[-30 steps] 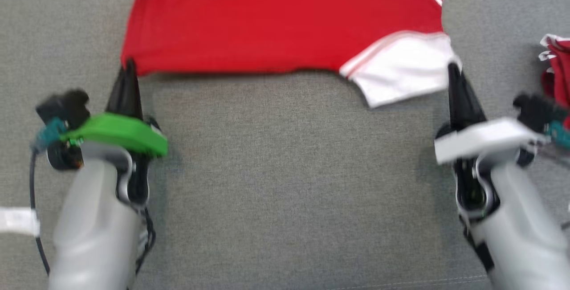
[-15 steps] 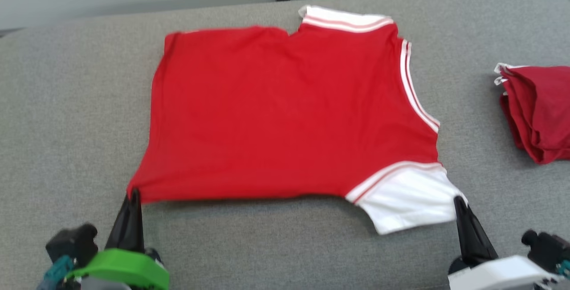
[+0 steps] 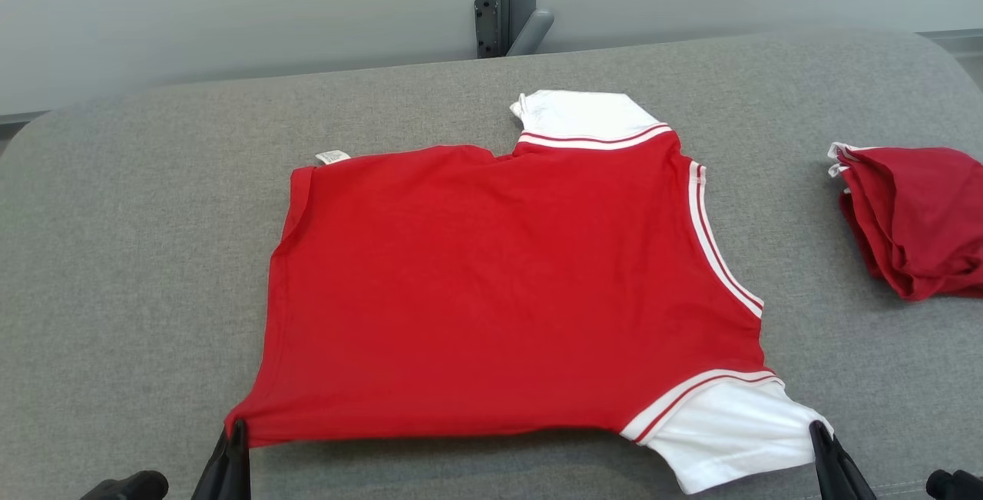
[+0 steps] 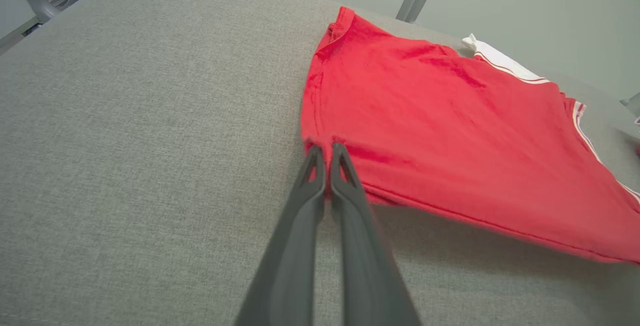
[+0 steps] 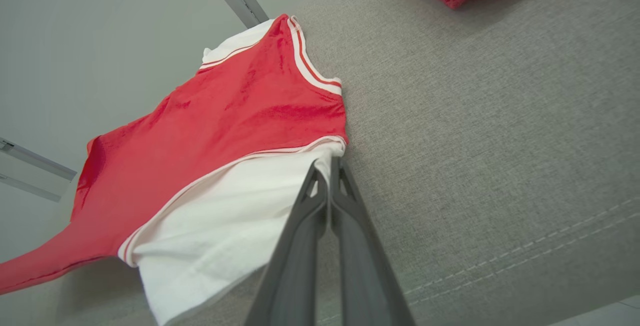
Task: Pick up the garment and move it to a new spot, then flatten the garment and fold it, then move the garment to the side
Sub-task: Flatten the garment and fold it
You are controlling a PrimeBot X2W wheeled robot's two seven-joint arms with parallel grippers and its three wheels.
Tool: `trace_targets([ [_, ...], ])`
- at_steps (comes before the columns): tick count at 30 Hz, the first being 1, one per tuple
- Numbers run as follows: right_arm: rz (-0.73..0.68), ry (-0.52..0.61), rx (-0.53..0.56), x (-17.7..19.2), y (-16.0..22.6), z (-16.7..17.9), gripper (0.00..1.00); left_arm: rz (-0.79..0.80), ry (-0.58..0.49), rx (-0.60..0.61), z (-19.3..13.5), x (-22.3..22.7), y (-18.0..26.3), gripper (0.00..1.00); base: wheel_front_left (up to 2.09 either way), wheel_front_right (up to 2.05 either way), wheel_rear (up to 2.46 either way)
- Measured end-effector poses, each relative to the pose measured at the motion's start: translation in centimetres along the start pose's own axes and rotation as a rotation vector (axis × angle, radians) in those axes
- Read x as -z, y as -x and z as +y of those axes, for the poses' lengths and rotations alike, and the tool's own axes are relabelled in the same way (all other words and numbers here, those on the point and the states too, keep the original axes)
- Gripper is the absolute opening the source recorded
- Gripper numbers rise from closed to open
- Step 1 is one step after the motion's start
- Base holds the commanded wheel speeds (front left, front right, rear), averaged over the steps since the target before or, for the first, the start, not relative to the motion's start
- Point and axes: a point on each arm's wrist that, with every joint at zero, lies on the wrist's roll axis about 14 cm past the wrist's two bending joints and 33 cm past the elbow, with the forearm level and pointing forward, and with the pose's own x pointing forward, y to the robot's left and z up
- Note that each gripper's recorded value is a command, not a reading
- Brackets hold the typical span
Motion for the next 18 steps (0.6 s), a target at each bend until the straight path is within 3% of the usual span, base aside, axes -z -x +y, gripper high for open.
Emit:
trace_targets([
  [8, 0.018, 0.022, 0.004, -0.3, -1.1, 0.0, 0.0, 0.035, -0.003, 0.004, -0.2, 0.5, -0.7, 0.0, 0.0, 0.0, 0.0],
  [18, -0.006, 0.059, -0.078, -3.4, -7.3, 2.8, 0.0, 0.052, -0.035, 0.052, -1.1, -0.3, -4.7, 0.0, 0.0, 0.0, 0.0],
])
